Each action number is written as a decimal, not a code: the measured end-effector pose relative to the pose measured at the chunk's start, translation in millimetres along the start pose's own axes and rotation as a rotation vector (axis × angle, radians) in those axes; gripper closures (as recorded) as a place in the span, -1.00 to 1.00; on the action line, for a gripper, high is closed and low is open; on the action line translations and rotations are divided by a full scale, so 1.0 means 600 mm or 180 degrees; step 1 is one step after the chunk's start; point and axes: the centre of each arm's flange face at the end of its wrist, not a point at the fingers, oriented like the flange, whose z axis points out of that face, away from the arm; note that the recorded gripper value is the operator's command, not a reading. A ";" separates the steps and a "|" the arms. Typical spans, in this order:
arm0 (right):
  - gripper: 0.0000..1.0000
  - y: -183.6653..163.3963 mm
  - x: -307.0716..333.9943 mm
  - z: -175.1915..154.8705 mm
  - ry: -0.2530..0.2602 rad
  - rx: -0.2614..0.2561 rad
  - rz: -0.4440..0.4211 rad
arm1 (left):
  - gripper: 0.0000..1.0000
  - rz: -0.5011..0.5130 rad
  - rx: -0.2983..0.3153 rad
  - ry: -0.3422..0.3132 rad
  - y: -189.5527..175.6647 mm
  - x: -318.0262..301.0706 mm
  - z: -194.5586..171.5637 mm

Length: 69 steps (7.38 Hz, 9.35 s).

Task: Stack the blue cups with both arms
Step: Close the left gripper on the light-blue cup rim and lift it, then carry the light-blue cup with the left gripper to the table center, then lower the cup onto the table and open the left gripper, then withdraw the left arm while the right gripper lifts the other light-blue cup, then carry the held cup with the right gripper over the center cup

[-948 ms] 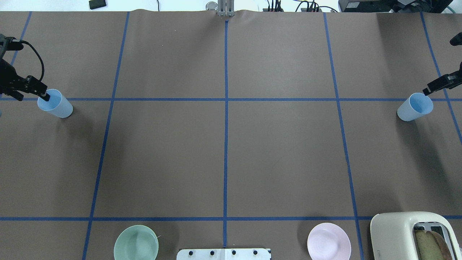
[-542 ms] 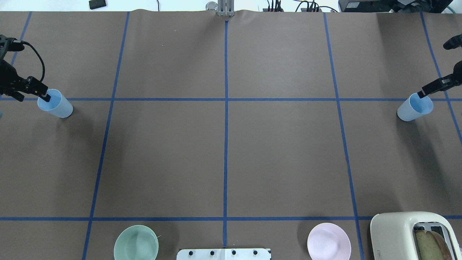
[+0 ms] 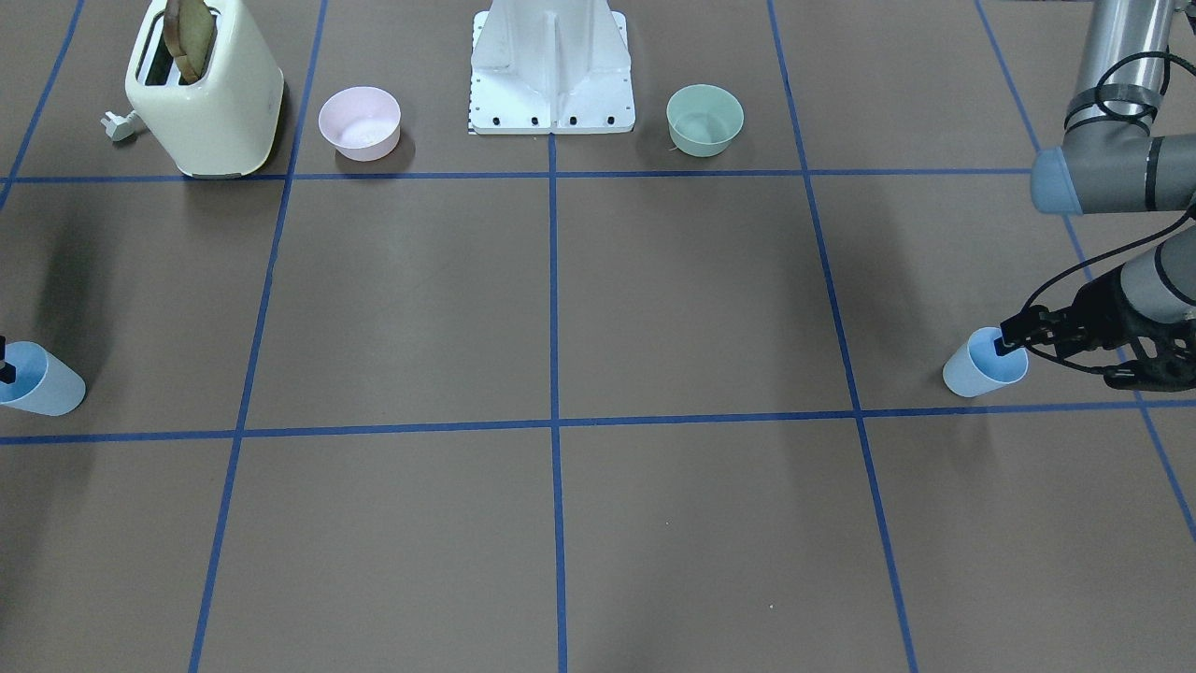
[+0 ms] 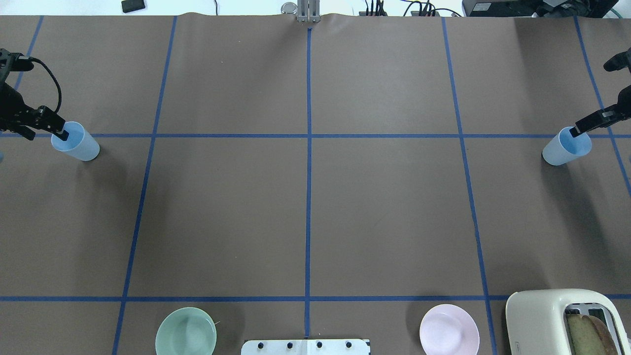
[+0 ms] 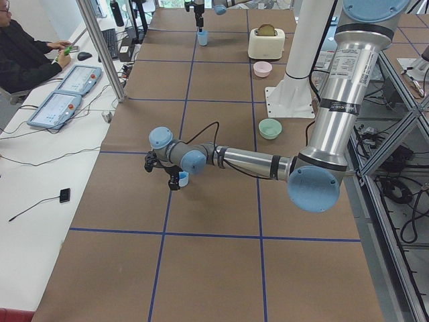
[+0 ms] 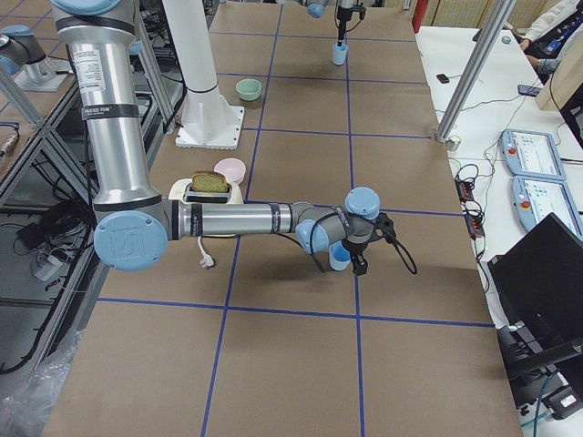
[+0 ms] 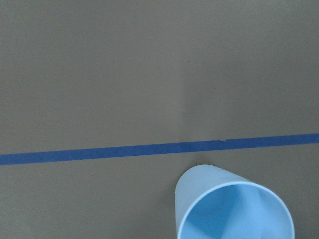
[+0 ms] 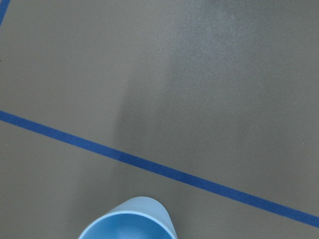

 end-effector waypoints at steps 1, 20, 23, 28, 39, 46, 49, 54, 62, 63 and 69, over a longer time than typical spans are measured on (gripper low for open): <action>-0.97 0.001 -0.001 0.002 -0.0001 -0.0006 -0.0005 | -0.26 0.0009 -0.0021 0.0000 0.002 0.003 0.006; -0.98 -0.001 -0.003 0.002 -0.0006 -0.0004 -0.0038 | 1.00 -0.1173 -0.0160 0.0196 -0.069 0.590 -0.145; -0.98 -0.001 -0.003 0.002 -0.0007 -0.0004 -0.0038 | 1.00 -0.0943 0.0173 0.0185 -0.087 0.723 -0.137; -0.98 0.001 -0.001 0.004 -0.0005 -0.0015 -0.0036 | 1.00 -0.0193 0.0225 0.0222 -0.035 0.831 -0.005; -0.98 0.007 0.003 0.007 0.0002 -0.0027 -0.0031 | -0.25 -0.0053 0.0078 0.0215 0.001 0.909 0.083; -0.96 0.010 0.005 0.008 0.0001 -0.0036 -0.0026 | -0.83 -0.0069 0.0157 0.0386 -0.038 0.875 0.011; -0.46 0.031 0.017 0.018 0.0014 -0.0089 -0.0041 | -0.84 -0.0105 0.0183 0.0545 -0.094 0.735 -0.091; 1.00 0.025 0.000 0.032 0.0029 -0.0126 -0.0137 | -0.88 -0.0070 0.0249 0.0568 -0.126 0.549 -0.171; 1.00 -0.093 -0.084 -0.035 -0.0061 0.0060 -0.0192 | -0.91 0.0129 0.0464 0.0375 -0.116 0.334 -0.224; 1.00 -0.129 -0.117 -0.061 -0.0063 0.0043 -0.0144 | -0.93 0.0239 0.0457 0.0258 -0.115 0.277 -0.233; 1.00 -0.210 -0.516 -0.112 -0.0188 0.0032 0.0459 | -0.96 0.0607 0.0219 -0.0384 -0.087 -0.010 -0.200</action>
